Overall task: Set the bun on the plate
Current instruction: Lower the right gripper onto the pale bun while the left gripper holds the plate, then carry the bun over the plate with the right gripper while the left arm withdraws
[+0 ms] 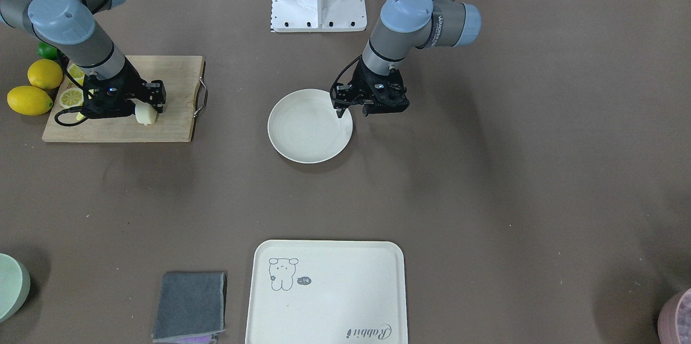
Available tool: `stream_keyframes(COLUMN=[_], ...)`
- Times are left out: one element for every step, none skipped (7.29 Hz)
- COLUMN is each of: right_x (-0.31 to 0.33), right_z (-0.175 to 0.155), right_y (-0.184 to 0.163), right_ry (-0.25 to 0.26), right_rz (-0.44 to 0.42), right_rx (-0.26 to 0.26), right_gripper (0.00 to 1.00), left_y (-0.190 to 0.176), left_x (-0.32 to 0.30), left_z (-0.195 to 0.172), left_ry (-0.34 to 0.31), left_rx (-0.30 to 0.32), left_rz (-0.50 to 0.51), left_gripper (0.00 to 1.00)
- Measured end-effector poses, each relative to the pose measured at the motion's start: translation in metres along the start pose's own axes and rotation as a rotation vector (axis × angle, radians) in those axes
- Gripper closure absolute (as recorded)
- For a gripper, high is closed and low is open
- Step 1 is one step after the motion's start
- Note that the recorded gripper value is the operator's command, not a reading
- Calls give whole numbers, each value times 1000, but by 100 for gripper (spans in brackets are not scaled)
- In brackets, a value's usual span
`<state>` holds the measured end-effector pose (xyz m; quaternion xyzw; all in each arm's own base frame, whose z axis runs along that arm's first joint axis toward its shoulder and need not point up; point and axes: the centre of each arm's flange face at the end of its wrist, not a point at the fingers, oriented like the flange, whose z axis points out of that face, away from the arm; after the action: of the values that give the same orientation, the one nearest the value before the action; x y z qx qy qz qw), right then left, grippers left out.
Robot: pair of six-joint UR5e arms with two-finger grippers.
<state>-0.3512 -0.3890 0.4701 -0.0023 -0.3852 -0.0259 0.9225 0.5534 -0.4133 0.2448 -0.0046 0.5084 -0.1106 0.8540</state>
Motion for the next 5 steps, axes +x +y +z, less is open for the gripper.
stream_keyframes(right_x=[-5,-10,-16,-25,-45], right_z=[-4,-8,-16,-28,-45], right_y=[-2,-3,-4,-6,-11], right_ry=[-10,-21,-35,-53,-72], right_rz=[-4,-8,-13,-19,-23], right_rx=[5,9,17,30,45], right_gripper=[83,84,83,83,83], left_y=[-6,-9,-13,-17,-19], left_x=[-6,-9,-11,-17,-34], left_z=[-3,-6,-11,-17,-28], left_ry=[-2,-2,3,6,6], left_rx=[7,13,17,22,28], left_rz=[-4,-7,-7,-9,-4], left_gripper=[18,18,9,4,3])
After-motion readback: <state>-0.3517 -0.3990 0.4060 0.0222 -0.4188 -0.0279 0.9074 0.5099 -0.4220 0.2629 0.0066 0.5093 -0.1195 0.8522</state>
